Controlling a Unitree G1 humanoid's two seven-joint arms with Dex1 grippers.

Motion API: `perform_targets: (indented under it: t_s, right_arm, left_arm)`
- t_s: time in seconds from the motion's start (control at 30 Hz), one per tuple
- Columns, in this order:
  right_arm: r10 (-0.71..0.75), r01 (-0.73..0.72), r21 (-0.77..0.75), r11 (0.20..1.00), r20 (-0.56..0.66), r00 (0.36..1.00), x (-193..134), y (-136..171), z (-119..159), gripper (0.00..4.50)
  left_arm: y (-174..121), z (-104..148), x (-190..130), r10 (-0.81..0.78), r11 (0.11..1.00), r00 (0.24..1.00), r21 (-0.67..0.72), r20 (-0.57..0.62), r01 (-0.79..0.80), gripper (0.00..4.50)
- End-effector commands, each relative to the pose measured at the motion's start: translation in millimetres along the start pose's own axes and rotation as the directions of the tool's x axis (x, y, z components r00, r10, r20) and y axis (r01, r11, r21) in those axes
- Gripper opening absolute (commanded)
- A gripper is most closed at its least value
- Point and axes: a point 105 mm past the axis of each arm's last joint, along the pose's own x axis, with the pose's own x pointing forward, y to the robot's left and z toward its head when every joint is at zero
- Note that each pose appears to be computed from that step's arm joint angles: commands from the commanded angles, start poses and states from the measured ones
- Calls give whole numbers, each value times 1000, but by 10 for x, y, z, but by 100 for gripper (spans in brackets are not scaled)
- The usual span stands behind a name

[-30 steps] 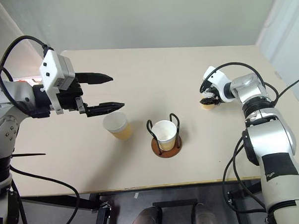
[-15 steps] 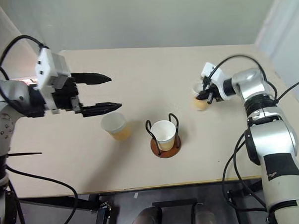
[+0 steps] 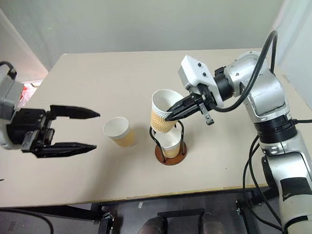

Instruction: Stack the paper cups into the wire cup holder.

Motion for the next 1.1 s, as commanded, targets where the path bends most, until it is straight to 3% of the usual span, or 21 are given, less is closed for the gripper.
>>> perform_targets:
  t_s: [0.03, 0.43, 0.53, 0.77, 0.87, 1.0, 1.1]
  right_arm:
    - [-5, 4, -57, 998, -26, 1000, 1, 9, 47, 3]
    - [-12, -1, -123, 992, -99, 995, 75, 1, -100, 3]
    - [-16, 0, -128, 992, -124, 992, 76, -8, -141, 67]
    - [-60, 46, -122, 991, -114, 992, 50, -70, -142, 290]
    - [-199, 198, -71, 978, 4, 980, -57, -264, -4, 390]
    - [-311, 307, 55, 950, 236, 921, -118, -420, 305, 390]
    - [-307, 301, 66, 951, 263, 915, -54, -357, 341, 390]
  left_arm:
    - [-23, 75, -87, 29, 999, 1000, 37, -4, -28, 450]
    - [-27, 1, -120, 69, 997, 997, 35, -32, -68, 450]
    - [-25, -10, -123, 71, 997, 997, 38, -39, -70, 450]
    - [147, -52, -186, 146, 987, 984, 88, -98, -137, 450]
    - [274, -166, -175, 177, 976, 961, 160, -212, -145, 450]
    - [322, -241, -65, 131, 977, 952, 198, -276, -77, 450]
    - [476, -383, 20, 168, 960, 920, 269, -353, -73, 450]
